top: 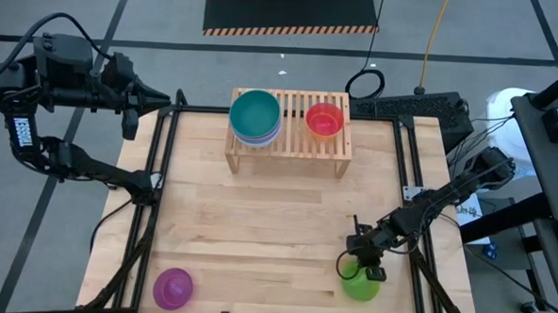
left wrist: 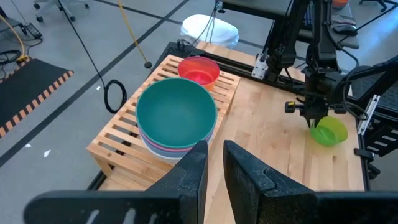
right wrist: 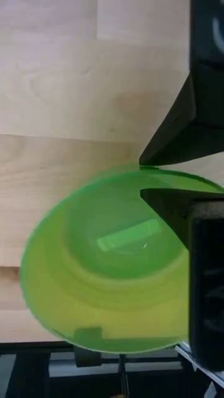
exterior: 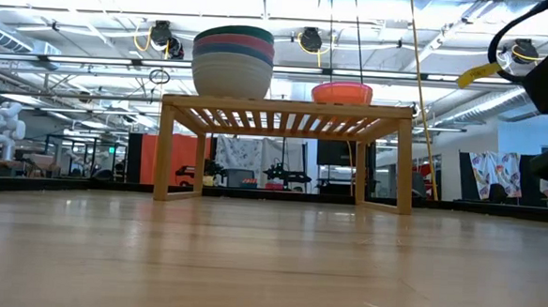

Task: Place and stack bowls onto a shelf
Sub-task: Stack the light green bowl on top of the red bowl on the shelf

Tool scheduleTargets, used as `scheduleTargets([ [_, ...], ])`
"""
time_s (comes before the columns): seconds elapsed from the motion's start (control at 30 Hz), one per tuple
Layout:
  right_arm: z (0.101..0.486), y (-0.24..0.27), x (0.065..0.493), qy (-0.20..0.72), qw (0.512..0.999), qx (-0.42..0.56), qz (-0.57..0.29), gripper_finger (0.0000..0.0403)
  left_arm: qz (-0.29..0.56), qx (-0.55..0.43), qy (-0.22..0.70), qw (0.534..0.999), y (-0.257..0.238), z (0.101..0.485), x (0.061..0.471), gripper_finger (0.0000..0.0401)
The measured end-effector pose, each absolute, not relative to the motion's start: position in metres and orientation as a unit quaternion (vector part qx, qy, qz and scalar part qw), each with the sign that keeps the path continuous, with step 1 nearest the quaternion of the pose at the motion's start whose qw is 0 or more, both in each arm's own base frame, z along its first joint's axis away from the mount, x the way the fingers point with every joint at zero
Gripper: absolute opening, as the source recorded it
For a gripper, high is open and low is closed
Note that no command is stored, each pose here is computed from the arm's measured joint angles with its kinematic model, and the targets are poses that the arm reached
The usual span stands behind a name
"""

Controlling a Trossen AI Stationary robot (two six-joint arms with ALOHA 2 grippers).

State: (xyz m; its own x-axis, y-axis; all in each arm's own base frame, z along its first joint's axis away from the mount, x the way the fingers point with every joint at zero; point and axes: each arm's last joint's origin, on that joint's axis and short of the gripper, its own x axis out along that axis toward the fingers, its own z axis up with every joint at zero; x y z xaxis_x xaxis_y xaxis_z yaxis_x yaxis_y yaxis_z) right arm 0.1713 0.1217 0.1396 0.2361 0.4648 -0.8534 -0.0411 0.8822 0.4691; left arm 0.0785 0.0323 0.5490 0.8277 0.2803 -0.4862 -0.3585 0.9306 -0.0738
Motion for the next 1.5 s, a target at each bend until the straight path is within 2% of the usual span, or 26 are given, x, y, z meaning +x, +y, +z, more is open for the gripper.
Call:
scheduleTargets([
  [0.23,0.139,0.122,0.171,0.598,0.763,0.193,0.154,0.0006,0.169,-0.088,0.24,0.952,0.032,0.549,0.079,0.0056],
  [0.4,0.143,0.122,0.175,0.596,0.759,0.223,0.135,0.0002,0.17,-0.091,0.239,0.952,0.032,0.549,0.079,0.0056],
  [0.53,0.161,0.122,0.187,0.583,0.767,0.233,0.133,0.0001,0.17,-0.091,0.239,0.952,0.032,0.549,0.079,0.0056],
  [0.83,0.236,0.108,0.212,0.598,0.773,0.18,0.11,0.0001,0.17,-0.091,0.239,0.952,0.032,0.549,0.079,0.0056],
  [1.07,0.311,0.068,0.223,0.585,0.792,0.174,0.016,0.0,0.17,-0.091,0.239,0.952,0.032,0.549,0.079,0.0056],
  [1.2,0.348,0.037,0.226,0.54,0.826,0.156,-0.044,0.0,0.17,-0.091,0.239,0.952,0.032,0.549,0.078,0.0056],
  [1.33,0.372,0.005,0.228,0.498,0.854,0.124,-0.08,0.0,0.17,-0.091,0.239,0.952,0.032,0.549,0.079,0.0056],
  [1.5,0.387,-0.036,0.227,0.473,0.865,0.111,-0.122,0.0,0.171,-0.094,0.239,0.951,0.032,0.549,0.079,0.0056],
])
